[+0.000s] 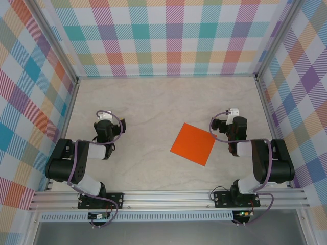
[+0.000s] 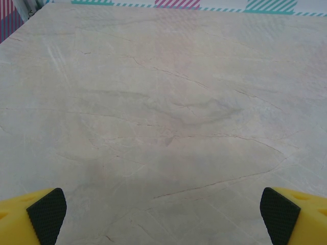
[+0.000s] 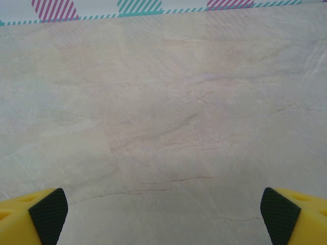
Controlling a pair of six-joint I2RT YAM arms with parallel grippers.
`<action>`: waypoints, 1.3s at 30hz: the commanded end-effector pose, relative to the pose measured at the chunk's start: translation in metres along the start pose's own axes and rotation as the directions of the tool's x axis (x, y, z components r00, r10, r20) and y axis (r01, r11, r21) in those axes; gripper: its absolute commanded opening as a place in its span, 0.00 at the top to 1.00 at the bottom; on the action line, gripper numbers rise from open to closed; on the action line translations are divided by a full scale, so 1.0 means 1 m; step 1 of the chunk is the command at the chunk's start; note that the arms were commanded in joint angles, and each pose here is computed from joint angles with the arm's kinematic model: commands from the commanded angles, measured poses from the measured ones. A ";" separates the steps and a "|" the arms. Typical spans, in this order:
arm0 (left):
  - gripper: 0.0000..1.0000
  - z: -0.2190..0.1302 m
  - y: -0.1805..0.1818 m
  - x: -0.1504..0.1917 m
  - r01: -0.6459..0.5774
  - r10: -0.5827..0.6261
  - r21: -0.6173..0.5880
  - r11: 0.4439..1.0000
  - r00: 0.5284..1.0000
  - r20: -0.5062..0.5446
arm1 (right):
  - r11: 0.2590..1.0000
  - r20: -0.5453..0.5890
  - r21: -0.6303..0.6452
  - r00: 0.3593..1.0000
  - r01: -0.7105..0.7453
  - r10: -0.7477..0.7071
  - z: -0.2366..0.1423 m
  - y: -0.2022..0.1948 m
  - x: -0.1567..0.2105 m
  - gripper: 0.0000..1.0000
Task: Fold a paper plane with a square sheet of paper (pick it up from the middle)
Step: Rotate the square sheet of paper at the bottom-center of the table.
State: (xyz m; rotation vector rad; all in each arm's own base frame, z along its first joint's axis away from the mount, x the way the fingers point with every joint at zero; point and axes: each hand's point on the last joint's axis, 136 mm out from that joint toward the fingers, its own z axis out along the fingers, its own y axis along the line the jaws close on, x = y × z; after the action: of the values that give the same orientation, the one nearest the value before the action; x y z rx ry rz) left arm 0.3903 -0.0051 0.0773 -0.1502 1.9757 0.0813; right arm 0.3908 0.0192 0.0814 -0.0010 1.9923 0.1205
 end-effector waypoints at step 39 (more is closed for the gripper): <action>0.00 -0.106 -0.016 -0.091 0.405 -0.379 0.027 0.914 0.875 -0.303 | 0.817 -0.642 0.052 0.608 -0.574 0.467 -0.025 0.167 0.000 0.00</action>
State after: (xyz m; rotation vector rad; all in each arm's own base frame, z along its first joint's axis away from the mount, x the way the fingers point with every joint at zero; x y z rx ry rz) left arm 0.3409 -0.0226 0.2041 -0.5299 2.1787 -0.2603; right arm 0.3566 0.1818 0.1096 0.4236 2.5876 0.7625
